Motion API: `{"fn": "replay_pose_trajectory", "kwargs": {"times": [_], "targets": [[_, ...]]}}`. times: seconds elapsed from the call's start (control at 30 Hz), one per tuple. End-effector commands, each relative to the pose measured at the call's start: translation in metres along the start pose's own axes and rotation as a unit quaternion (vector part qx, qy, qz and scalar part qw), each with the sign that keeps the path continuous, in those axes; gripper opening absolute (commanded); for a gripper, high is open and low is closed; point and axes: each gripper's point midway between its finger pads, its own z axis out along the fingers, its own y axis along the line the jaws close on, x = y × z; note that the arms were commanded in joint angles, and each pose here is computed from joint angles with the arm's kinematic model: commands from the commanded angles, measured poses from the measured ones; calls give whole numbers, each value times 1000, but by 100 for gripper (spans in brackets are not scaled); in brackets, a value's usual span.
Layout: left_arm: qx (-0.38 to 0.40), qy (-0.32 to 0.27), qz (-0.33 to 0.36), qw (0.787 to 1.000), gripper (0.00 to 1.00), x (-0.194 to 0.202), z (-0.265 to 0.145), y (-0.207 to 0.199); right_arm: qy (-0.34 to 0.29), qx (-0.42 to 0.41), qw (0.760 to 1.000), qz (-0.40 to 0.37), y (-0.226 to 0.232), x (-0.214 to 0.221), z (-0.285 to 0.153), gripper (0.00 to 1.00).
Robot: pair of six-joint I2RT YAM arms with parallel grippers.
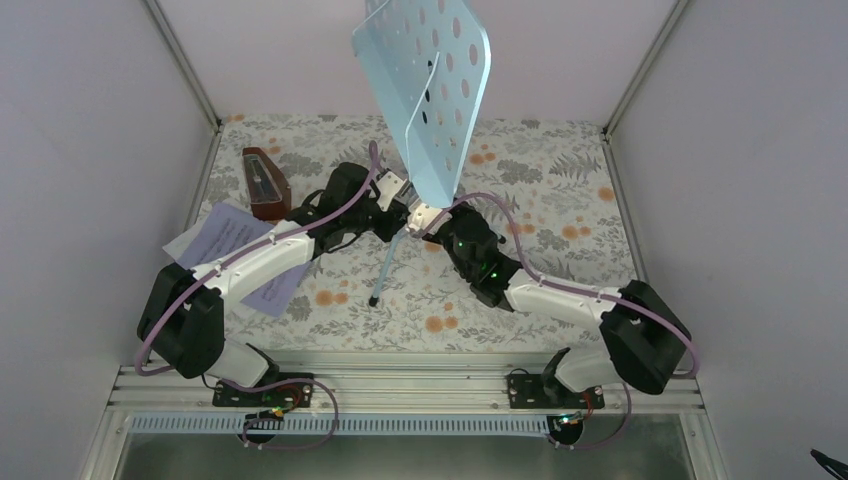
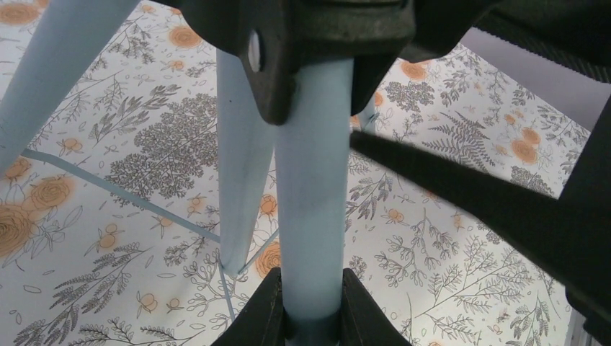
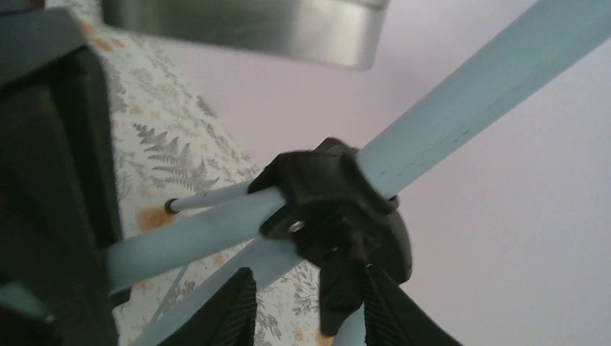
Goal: Pack up the instrument practice props
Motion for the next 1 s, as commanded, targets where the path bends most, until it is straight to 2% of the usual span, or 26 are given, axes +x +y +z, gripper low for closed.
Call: {"fn": "replay_pose_trajectory", "kwargs": {"times": [0.0,0.07,0.17,0.27,0.4,0.53,0.6,0.73,0.8,0.87,0.97], "targets": [[-8,-3,6,1000,2,-6,2,3,-18,-37,998,40,1,-10,-18,41],[-10,-3,6,1000,2,-5,2,4,-63,-48,992,97,-13,-27,-35,50],[-10,-4,7,1000,2,-6,1,3,-110,-74,973,189,-31,-34,-55,56],[-11,-4,8,1000,2,-6,1,3,-117,-90,949,278,-43,-21,-66,59],[-14,-3,9,1000,2,-5,1,4,-92,-101,904,404,-48,0,-68,69],[-15,-2,9,1000,2,-4,2,4,-87,-125,823,547,-56,-2,-71,77],[-15,-2,10,1000,2,-4,2,4,-75,-121,771,620,-61,-1,-70,80],[-15,-2,9,1000,2,-5,2,4,-31,-133,620,773,-49,13,-66,83],[-14,-2,10,1000,2,-5,2,4,-7,-158,557,815,-37,12,-62,81],[-14,-2,10,1000,2,-5,2,4,15,-186,516,836,-25,6,-55,81],[-14,-2,10,1000,2,-5,2,4,31,-221,478,850,-18,-7,-43,83]]}}
